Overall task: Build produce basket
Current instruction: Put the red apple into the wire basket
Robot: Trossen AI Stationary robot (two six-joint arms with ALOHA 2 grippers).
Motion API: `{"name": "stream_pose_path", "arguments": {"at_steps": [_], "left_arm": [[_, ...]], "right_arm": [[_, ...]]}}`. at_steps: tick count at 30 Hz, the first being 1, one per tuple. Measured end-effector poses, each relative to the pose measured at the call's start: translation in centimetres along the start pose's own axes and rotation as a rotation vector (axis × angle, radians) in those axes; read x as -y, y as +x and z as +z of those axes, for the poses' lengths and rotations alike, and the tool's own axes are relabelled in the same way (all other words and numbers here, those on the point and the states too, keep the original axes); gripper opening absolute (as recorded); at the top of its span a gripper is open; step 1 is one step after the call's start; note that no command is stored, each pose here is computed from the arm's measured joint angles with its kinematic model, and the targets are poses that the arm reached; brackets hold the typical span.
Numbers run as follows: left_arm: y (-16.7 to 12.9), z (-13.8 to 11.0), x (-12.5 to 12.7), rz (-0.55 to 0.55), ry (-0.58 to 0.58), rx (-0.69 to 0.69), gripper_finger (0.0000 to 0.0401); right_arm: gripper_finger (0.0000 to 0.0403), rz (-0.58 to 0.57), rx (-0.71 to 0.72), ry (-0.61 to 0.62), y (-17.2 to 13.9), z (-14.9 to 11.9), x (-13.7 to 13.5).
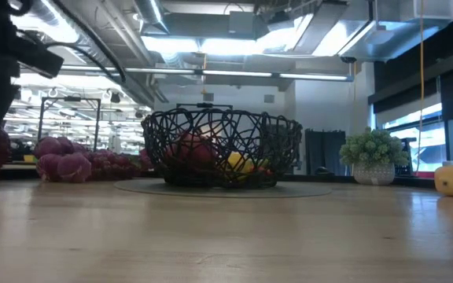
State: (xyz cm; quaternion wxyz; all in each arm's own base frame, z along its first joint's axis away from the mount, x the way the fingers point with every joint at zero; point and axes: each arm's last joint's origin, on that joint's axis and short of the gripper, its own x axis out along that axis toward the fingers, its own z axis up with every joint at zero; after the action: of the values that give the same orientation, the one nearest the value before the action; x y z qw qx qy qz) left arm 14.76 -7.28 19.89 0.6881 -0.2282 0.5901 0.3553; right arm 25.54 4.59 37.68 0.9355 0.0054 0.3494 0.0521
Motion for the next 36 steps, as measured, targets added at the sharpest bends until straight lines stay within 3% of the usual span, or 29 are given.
{"name": "stream_pose_path", "arguments": {"at_steps": [20, 36], "left_arm": [[3.2, -0.5, 0.0, -0.059, -0.03, -0.004, 0.0399], [3.2, -0.5, 0.2, -0.084, -0.034, 0.002, 0.0399]], "right_arm": [[0.0155, 0.003, -0.001, 0.003, 0.0, 0.0, 0.0], [0.0155, 0.002, 0.0, 0.003, 0.0, 0.0, 0.0]]}}
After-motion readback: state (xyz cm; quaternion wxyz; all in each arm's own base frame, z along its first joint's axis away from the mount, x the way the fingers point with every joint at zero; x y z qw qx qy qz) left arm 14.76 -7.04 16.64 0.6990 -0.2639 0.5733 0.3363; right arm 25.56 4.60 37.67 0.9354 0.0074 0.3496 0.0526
